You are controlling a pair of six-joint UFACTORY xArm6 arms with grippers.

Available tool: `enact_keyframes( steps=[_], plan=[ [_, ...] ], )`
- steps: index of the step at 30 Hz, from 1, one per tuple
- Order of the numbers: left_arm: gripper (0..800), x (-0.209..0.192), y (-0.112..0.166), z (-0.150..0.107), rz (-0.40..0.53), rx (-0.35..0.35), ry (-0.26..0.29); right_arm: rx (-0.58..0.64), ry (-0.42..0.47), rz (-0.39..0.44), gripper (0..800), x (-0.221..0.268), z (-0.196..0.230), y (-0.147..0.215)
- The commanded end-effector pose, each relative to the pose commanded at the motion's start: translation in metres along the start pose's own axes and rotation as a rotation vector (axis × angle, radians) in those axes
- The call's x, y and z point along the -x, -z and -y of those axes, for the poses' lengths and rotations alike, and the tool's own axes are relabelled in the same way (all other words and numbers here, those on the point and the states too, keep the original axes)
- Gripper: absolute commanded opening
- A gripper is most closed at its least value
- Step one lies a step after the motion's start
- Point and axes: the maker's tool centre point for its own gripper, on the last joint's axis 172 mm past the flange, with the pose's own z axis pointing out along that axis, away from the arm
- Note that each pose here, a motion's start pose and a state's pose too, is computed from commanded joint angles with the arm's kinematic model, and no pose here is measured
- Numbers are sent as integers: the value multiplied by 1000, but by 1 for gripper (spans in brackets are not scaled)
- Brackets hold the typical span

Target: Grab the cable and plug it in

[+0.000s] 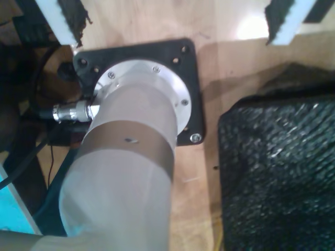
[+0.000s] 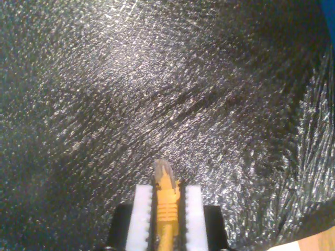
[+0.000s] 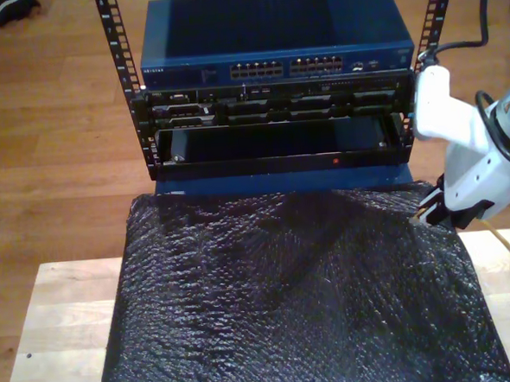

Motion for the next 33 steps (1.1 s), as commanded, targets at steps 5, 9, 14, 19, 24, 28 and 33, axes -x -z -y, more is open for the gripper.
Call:
enact_keyframes(
  steps=[5, 9, 14, 19, 24, 28, 33],
  plan=[
    [798, 9, -22, -14, 0, -4, 29, 3, 1, -1, 1, 1, 2, 1],
    [798, 20, -41, -19, 19, -20, 48, 1, 2, 0, 1, 1, 3, 0],
    [798, 25, -60, -23, 54, -7, 50, 1, 0, 0, 1, 1, 4, 0],
    [798, 23, -73, -28, 65, 7, 43, -3, -1, 1, 1, 3, 7, -2],
    [798, 36, -75, -28, 134, 3, 44, -5, -1, 2, 1, 4, 8, -4],
    [798, 39, -79, -29, 157, 2, 44, -5, 0, 3, 2, 4, 8, -4],
    [798, 46, -92, -28, 200, 0, 22, -7, 0, 4, 2, 4, 8, -4]
  ],
)
